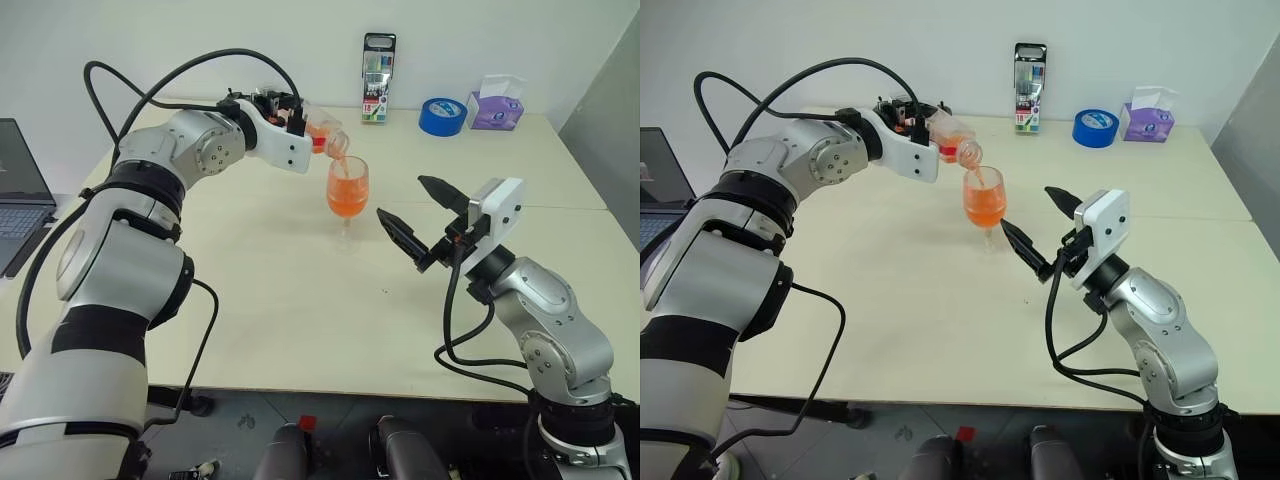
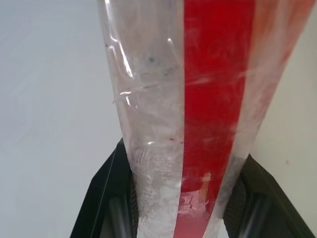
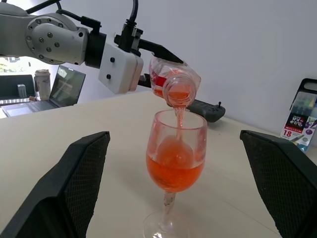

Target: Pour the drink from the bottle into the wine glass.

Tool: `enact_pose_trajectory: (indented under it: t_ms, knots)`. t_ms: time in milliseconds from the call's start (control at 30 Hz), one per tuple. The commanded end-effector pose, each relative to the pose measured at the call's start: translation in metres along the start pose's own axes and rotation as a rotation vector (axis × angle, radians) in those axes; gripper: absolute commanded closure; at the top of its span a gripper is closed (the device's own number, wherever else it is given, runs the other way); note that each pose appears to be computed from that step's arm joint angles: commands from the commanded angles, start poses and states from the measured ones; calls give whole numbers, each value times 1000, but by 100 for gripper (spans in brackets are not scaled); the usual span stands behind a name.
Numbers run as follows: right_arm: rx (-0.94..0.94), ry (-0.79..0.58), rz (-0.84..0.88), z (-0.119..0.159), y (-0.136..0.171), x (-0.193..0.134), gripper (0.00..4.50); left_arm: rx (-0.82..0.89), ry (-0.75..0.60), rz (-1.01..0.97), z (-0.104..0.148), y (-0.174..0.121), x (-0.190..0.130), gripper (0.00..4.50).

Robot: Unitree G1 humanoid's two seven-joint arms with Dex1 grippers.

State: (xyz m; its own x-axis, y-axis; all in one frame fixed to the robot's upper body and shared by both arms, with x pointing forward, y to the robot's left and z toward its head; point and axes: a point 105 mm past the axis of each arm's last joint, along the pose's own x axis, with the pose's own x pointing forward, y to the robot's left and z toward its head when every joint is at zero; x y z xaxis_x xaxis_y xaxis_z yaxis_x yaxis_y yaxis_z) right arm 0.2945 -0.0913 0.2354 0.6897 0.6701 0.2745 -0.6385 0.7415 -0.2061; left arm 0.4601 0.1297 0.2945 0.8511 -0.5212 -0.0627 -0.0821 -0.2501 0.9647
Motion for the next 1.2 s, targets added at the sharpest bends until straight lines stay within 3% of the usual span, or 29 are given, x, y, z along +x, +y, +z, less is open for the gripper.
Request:
enact_pose_trajectory:
  t_ms: [33,233,467,967,1067,1200]
  knots:
    - [-34,-44,5,14,3,-2,0,29,7,78,-2,30,-2,282]
    - [-35,-44,-3,14,2,-3,0,7,-4,83,2,30,0,282]
    - [-35,-41,-6,14,2,-4,0,-173,-27,111,5,35,1,282]
    - [-19,-25,51,12,5,0,0,-839,-92,216,-12,38,-9,282]
    - [-14,-8,108,9,12,-2,0,-1119,-43,307,-29,19,-12,282]
    - [-18,43,213,3,26,-13,0,-1355,73,428,-45,-16,-21,282]
